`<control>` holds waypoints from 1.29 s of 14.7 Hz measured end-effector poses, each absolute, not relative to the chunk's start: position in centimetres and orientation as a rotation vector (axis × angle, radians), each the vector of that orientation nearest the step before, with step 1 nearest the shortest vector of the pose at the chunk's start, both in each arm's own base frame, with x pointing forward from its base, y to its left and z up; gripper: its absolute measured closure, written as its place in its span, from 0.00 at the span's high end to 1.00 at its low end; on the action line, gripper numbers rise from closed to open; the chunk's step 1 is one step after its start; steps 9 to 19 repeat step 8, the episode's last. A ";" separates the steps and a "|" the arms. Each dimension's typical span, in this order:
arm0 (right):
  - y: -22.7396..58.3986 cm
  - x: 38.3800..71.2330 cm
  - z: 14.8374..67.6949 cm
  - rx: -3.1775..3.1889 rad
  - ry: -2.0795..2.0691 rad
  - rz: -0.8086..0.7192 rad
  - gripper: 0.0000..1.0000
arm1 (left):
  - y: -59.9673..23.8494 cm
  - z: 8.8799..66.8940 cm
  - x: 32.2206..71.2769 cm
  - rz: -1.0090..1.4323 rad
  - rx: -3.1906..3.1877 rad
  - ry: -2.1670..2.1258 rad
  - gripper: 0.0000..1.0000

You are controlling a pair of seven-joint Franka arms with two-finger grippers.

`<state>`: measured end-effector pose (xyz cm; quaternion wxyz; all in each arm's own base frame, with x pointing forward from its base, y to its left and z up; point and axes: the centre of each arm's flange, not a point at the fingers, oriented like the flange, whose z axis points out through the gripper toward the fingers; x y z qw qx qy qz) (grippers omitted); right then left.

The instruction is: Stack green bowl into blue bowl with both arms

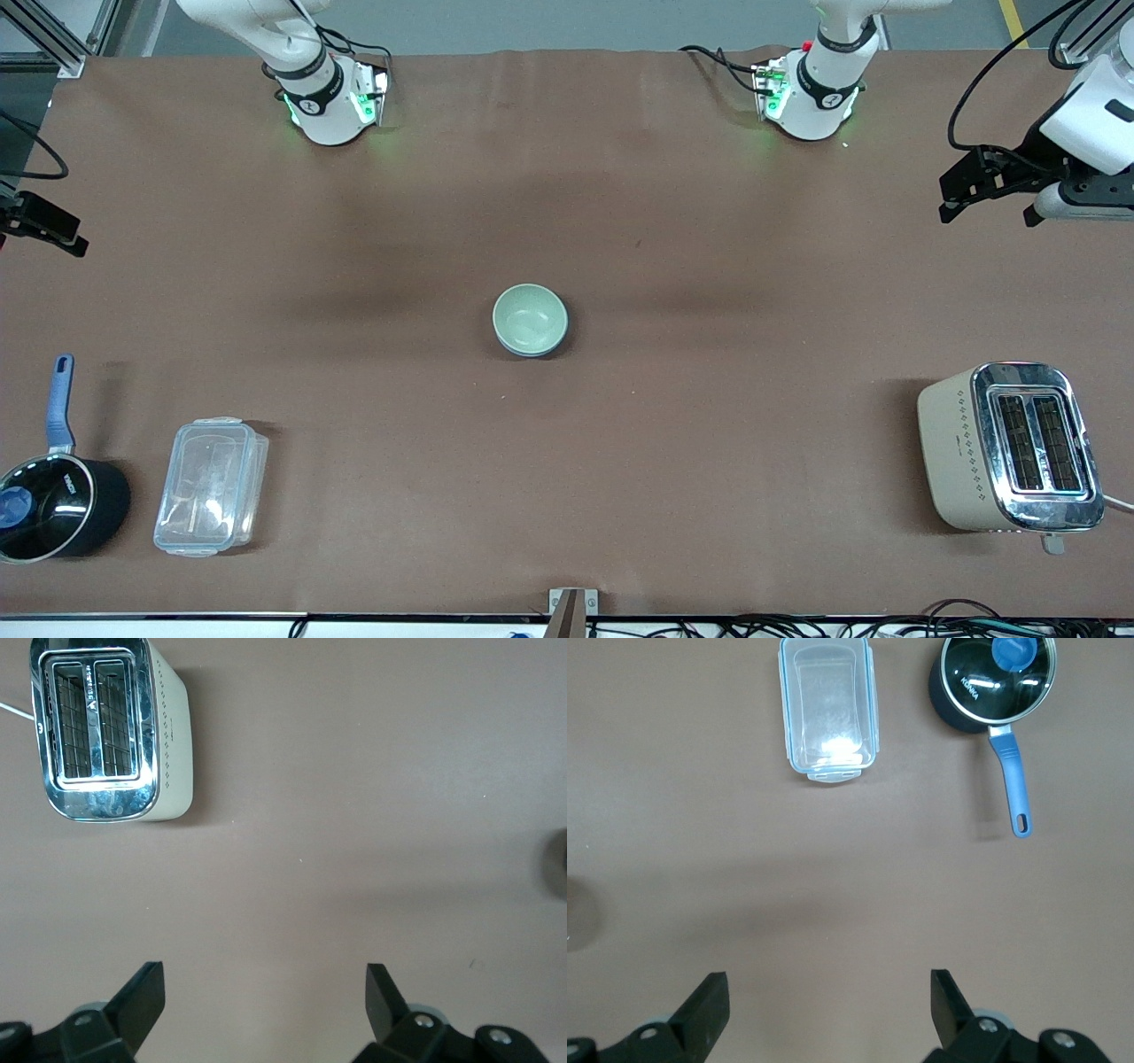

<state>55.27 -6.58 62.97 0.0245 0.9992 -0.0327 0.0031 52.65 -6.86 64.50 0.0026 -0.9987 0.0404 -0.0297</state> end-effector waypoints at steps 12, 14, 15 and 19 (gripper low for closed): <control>-6.6 54.4 63.2 3.105 -0.148 -0.009 1.00 | -6.8 64.5 52.6 -0.093 -3.133 0.126 1.00; -6.6 54.4 63.2 3.105 -0.148 -0.009 1.00 | -6.8 64.5 52.6 -0.093 -3.133 0.126 1.00; -6.6 54.4 63.2 3.105 -0.148 -0.009 1.00 | -6.8 64.5 52.6 -0.093 -3.133 0.126 1.00; -6.6 54.4 63.2 3.105 -0.148 -0.009 1.00 | -6.8 64.5 52.6 -0.093 -3.133 0.126 1.00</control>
